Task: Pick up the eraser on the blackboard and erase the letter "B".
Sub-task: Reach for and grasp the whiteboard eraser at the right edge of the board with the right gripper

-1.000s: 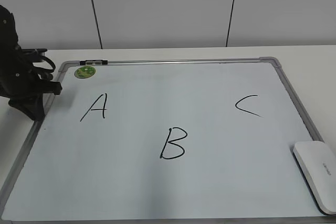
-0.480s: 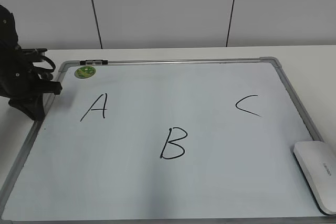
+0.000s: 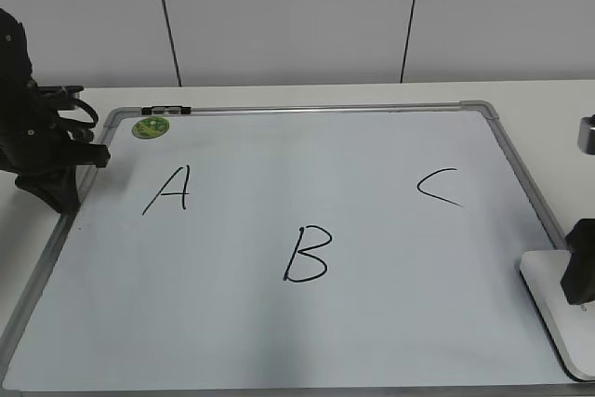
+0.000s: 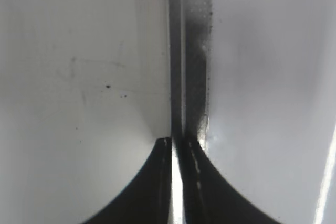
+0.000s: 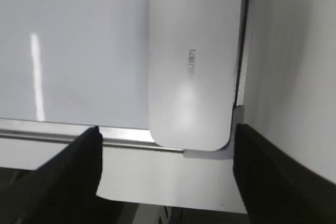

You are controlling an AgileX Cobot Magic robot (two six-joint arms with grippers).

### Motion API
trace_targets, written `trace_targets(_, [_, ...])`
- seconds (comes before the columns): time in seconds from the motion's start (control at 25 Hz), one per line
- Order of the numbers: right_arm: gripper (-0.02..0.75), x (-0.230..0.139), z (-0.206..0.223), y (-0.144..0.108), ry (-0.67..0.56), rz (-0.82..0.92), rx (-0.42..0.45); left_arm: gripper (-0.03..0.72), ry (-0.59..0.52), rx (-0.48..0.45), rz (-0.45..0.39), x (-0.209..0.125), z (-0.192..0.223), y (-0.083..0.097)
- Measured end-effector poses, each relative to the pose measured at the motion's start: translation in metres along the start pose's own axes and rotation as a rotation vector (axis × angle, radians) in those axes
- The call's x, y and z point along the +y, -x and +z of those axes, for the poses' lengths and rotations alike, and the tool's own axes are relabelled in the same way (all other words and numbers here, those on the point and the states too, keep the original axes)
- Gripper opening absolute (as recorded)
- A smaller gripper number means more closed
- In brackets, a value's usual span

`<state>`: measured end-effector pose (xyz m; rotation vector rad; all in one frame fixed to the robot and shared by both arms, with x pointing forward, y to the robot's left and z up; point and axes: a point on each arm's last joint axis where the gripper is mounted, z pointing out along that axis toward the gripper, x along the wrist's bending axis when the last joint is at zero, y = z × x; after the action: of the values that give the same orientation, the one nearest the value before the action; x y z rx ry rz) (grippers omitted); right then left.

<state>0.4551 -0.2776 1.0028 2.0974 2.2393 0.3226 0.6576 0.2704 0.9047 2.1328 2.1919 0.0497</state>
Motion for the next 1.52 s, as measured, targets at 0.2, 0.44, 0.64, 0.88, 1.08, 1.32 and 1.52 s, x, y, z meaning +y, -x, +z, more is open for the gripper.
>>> trace_targets(0.2, [0.577,0.011,0.025,0.000,-0.042,0.011,-0.041,0.022,0.000,0.000,0.000,0.000,0.000,0.000])
trace_targets(0.44, [0.669,0.019,0.041,0.002,-0.037,0.023,-0.052,0.022,0.000,0.000,0.000,0.000,0.000,0.000])
trace_targets(0.64, [0.673,0.023,0.057,0.005,-0.073,0.033,-0.061,0.022,0.000,0.000,0.000,0.000,0.000,0.000])
trace_targets(0.88, [0.673,0.028,0.071,0.010,-0.084,0.051,-0.072,0.022,0.000,0.000,0.000,0.000,0.000,0.000])
trace_targets(1.08, [0.669,0.030,0.083,0.012,-0.114,0.046,-0.081,0.022,0.000,0.000,0.000,0.000,0.000,0.000])
trace_targets(1.32, [0.563,0.029,0.090,0.013,-0.137,0.048,-0.082,0.022,0.000,0.000,0.000,0.000,0.000,0.000])
trace_targets(1.52, [0.517,0.029,0.090,0.013,-0.137,0.048,-0.082,0.022,0.000,0.000,0.000,0.000,0.000,0.000])
